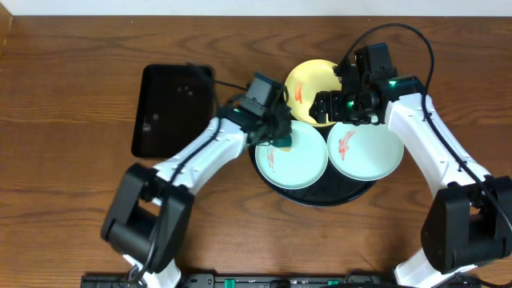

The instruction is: Clean dirty plates on tray and stack at the side

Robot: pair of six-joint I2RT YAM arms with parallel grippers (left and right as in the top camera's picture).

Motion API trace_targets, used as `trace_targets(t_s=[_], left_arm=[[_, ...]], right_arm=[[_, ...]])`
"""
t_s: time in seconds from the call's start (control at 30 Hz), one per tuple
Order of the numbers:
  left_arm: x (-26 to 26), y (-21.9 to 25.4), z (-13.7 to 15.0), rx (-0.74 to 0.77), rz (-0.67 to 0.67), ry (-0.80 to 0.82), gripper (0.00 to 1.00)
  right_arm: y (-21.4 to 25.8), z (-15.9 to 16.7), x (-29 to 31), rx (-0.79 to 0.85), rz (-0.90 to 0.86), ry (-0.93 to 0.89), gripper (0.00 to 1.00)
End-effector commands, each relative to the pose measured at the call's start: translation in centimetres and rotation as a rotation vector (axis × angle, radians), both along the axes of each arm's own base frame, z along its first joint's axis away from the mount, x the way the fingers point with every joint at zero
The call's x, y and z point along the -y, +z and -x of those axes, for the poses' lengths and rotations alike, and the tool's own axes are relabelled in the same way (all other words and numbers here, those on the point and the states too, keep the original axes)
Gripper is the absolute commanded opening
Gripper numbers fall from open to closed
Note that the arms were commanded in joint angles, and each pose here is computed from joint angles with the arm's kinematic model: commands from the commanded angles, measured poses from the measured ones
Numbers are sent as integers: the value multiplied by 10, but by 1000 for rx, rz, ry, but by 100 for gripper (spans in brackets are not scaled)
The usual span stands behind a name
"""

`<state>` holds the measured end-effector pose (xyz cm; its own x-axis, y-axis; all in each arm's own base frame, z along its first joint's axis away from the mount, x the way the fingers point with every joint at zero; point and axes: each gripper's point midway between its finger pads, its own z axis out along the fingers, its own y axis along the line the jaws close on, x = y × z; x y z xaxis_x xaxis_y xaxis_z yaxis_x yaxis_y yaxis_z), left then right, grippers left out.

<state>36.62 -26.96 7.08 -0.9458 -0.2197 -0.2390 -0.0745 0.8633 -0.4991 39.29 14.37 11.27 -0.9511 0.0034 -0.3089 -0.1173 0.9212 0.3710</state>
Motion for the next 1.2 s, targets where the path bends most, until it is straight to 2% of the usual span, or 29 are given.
trace_targets(t_s=[0.0, 0.1, 0.17, 0.3, 0.4, 0.73, 0.87, 0.93, 0.97, 1.1, 1.13, 1.17], left_arm=[[5, -10, 3, -30, -6, 22, 8], [8, -16, 7, -49, -12, 21, 8], [9, -16, 8, -49, -12, 17, 17], [9, -17, 10, -59, -12, 12, 45], [9, -17, 12, -67, -13, 10, 49], [16, -17, 25, -126, 31, -29, 49], [10, -23, 36, -174, -1, -28, 41], [6, -26, 41, -198, -20, -25, 40], [4, -27, 43, -207, -27, -24, 40], [2, -28, 47, -223, -36, -23, 40], [2, -28, 47, -223, -37, -23, 40], [2, -28, 47, -223, -36, -23, 40]], right_arm=[[4, -7, 8, 23, 26, -29, 89], [5, -9, 10, 27, 28, -36, 92], [5, -11, 13, 31, 27, -42, 94], [5, -13, 18, 33, 26, -54, 94], [5, -13, 18, 33, 26, -54, 94], [6, -15, 16, 44, 24, -50, 94], [7, -17, 15, 65, 30, -26, 93], [7, -19, 15, 82, 40, 1, 87], [5, -19, 15, 81, 45, 5, 81], [-4, -18, 13, 66, 65, 19, 45], [-9, -18, 10, 61, 72, 38, 38], [-12, -16, 8, 60, 79, 61, 37]])
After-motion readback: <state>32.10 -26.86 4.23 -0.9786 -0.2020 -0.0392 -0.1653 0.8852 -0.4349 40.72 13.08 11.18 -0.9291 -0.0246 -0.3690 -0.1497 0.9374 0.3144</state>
